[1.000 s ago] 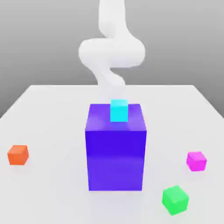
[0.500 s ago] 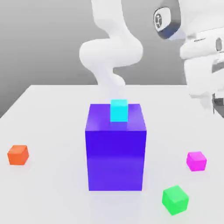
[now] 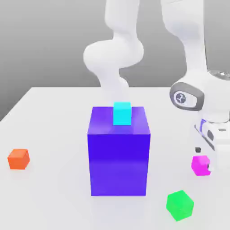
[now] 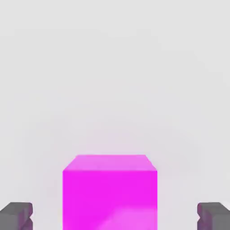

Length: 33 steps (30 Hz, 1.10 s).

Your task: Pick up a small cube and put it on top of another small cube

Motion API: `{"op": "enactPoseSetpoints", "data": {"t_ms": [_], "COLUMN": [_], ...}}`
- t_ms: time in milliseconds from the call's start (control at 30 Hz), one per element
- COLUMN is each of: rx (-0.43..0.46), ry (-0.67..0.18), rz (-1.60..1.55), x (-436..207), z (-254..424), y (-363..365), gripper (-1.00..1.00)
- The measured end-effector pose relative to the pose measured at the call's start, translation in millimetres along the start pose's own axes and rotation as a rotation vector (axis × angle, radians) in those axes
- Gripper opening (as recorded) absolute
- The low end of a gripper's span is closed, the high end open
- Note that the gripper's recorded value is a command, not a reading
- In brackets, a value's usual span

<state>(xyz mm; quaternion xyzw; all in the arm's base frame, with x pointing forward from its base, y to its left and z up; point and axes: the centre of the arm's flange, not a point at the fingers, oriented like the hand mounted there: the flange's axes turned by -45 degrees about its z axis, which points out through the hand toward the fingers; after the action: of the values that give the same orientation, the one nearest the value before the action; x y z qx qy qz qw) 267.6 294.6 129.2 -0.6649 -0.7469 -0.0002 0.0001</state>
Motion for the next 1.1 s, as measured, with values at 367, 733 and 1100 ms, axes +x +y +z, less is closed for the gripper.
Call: {"op": "enactPoseSetpoints", "data": {"t_ms": [367, 733, 1100], "rx": [0.0, 0.002, 0.001], "ry": [-0.002, -0.001, -0.001], "rz": [0.0, 0.503, 0.813], "x": [1, -73, -135], "z": [-35, -93, -54], "y": [1, 101, 153], "gripper": [-1.0, -1.0, 1.0]}}
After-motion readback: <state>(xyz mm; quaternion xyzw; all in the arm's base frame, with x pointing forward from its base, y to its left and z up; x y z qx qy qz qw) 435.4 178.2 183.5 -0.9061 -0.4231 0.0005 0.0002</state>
